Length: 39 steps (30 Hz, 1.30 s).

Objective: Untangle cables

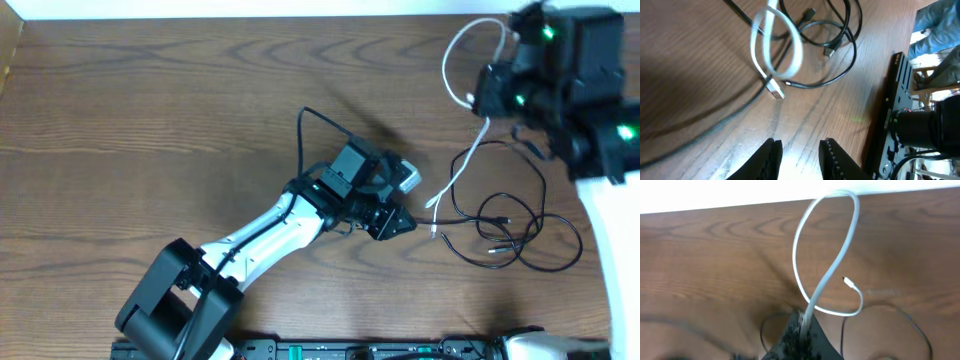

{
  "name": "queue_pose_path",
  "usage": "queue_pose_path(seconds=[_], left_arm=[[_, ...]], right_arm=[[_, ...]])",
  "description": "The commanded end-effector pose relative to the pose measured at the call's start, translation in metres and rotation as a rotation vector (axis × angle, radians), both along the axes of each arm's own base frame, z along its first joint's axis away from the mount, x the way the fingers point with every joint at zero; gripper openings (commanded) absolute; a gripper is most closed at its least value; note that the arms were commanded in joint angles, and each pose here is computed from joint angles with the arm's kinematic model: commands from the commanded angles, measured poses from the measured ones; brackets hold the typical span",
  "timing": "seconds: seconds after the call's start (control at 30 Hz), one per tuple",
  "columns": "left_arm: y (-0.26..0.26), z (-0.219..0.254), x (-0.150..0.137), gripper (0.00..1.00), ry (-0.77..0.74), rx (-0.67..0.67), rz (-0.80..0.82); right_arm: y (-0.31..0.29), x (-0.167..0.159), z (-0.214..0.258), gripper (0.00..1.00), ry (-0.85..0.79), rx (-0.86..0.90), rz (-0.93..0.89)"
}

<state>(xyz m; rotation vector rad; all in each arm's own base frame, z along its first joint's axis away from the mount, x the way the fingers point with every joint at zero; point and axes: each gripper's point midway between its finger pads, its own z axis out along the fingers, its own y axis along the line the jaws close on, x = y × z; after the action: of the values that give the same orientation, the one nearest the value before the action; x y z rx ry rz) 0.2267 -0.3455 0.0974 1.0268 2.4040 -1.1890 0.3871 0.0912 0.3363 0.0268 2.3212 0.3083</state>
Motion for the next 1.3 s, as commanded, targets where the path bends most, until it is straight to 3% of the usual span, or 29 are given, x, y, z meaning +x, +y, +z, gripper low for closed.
queue_pose_path(seconds=[0.0, 0.23, 0.43, 0.53, 0.57, 0.83, 0.97, 1.27], left_arm=[[0.0, -0.009, -0.003, 0.3, 0.005, 0.04, 0.026], [0.0, -0.01, -0.005, 0.3, 0.025, 0.045, 0.037], [0.002, -0.013, -0.004, 0.3, 0.021, 0.059, 0.047], [0.004, -0.016, -0.001, 0.3, 0.009, 0.076, 0.062], [0.006, -0.018, 0.002, 0.3, -0.004, 0.087, 0.075], [0.007, -0.02, 0.005, 0.3, -0.018, 0.098, 0.089], [0.007, -0.02, 0.005, 0.3, -0.017, 0.099, 0.089], [0.007, -0.02, 0.005, 0.3, -0.016, 0.098, 0.089]], right_arm=[[0.011, 0.028, -0.01, 0.01, -0.016, 0.003, 0.019], [0.015, 0.095, -0.012, 0.01, -0.165, 0.01, -0.015], [0.0, 0.13, 0.043, 0.01, -0.416, 0.052, -0.066], [0.014, 0.117, 0.086, 0.01, -0.487, 0.094, 0.027], [0.035, 0.087, 0.131, 0.01, -0.57, 0.136, 0.139], [0.048, -0.001, 0.205, 0.01, -0.682, 0.247, 0.26], [0.019, -0.009, 0.188, 0.01, -0.604, 0.177, 0.112], [-0.026, -0.017, 0.073, 0.01, -0.159, -0.024, -0.118]])
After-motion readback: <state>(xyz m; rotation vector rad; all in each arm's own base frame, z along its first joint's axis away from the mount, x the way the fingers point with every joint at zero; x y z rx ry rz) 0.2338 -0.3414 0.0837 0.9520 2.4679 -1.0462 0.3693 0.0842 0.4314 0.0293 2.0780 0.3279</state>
